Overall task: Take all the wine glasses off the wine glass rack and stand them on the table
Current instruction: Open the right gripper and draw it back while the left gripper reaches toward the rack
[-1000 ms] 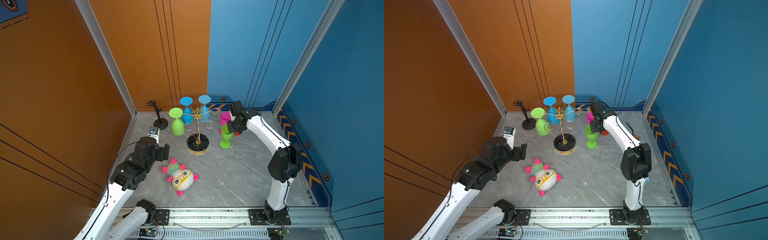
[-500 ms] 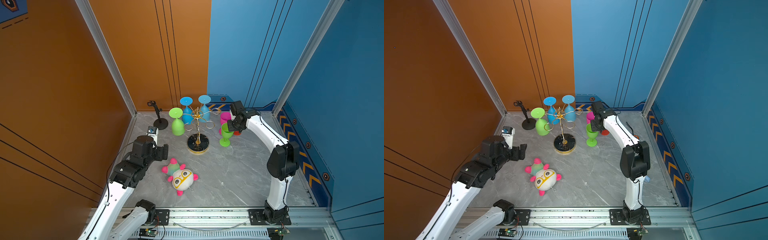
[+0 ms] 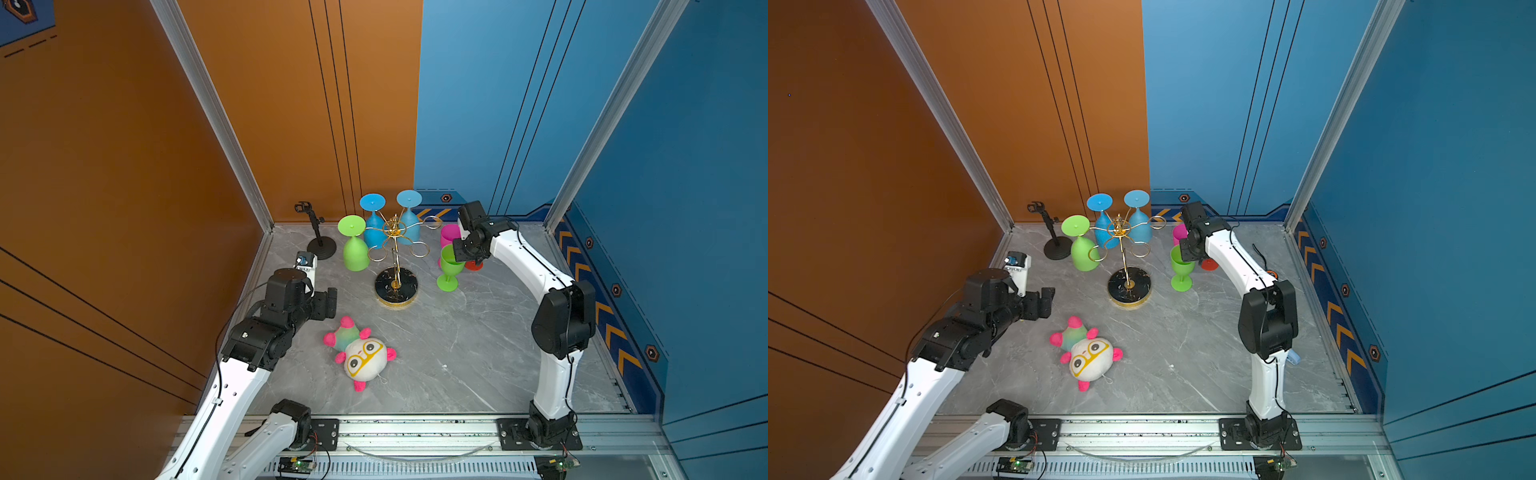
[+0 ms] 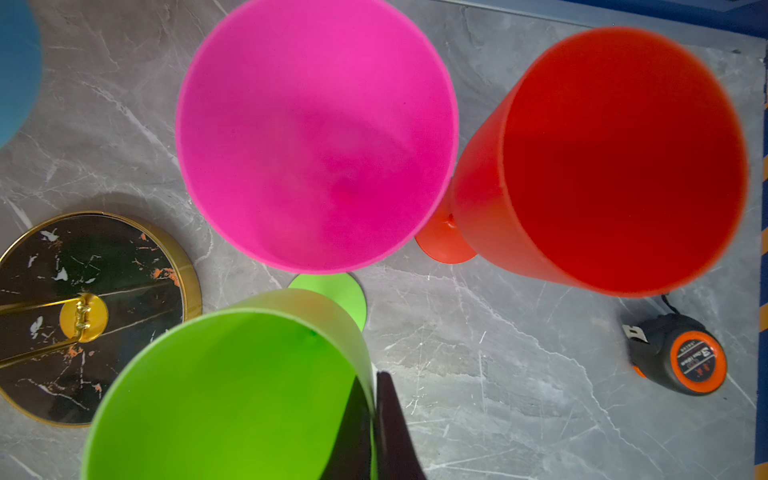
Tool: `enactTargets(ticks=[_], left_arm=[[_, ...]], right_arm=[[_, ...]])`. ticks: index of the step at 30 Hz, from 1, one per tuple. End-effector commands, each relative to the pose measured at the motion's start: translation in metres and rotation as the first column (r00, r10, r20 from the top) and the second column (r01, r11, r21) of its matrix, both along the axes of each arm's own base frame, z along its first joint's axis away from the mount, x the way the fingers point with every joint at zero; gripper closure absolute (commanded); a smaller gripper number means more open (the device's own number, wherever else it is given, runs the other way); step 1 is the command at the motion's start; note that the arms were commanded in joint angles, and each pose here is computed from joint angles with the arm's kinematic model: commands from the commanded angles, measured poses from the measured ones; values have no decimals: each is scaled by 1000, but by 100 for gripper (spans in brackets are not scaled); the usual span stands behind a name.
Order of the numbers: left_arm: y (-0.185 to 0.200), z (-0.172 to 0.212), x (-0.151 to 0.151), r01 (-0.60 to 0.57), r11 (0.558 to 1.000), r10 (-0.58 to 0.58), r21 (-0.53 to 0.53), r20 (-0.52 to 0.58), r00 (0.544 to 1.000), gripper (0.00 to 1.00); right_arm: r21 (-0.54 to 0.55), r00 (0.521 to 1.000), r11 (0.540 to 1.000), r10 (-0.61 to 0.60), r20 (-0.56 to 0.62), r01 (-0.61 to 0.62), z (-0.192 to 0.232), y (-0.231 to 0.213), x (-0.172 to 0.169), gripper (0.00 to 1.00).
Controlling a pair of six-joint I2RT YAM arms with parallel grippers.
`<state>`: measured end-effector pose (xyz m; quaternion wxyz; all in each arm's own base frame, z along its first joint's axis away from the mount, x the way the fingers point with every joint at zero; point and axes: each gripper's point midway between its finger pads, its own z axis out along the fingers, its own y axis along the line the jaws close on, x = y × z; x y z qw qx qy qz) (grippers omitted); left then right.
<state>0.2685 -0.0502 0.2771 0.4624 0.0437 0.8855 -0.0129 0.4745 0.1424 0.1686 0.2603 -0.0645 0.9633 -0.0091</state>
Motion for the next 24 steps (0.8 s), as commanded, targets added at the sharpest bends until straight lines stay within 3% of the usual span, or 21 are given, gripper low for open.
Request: enactTargets(ticks=[1, 3, 6, 12, 20, 24], left_arm=[[-2, 10, 0, 8, 999, -8, -34, 11, 1000, 6], [-3, 9, 0, 10, 999, -10, -41, 4, 1000, 6], [-4, 8, 2, 12, 998, -12, -54, -3, 1000, 6], [-6, 16, 11, 8, 996, -8, -88, -8, 1000, 6], [-10, 40, 37, -24, 972, 23, -232, -8, 1000, 9], [-13, 51, 53, -29, 945, 29, -326, -7, 1000, 11]], right_arm=[[16, 1000, 1000, -2, 17, 2, 5, 1, 7, 85], [18, 1000, 1000, -4, 24, 3, 8, 1, 7, 76], [23, 999, 1000, -2, 37, 1, 15, 0, 6, 72], [29, 996, 1000, 2, 88, -4, 47, -1, -3, 53], [34, 986, 998, 52, 158, -58, 85, -5, -43, 16], [138, 976, 983, 93, 195, -122, 94, 2, -68, 2]])
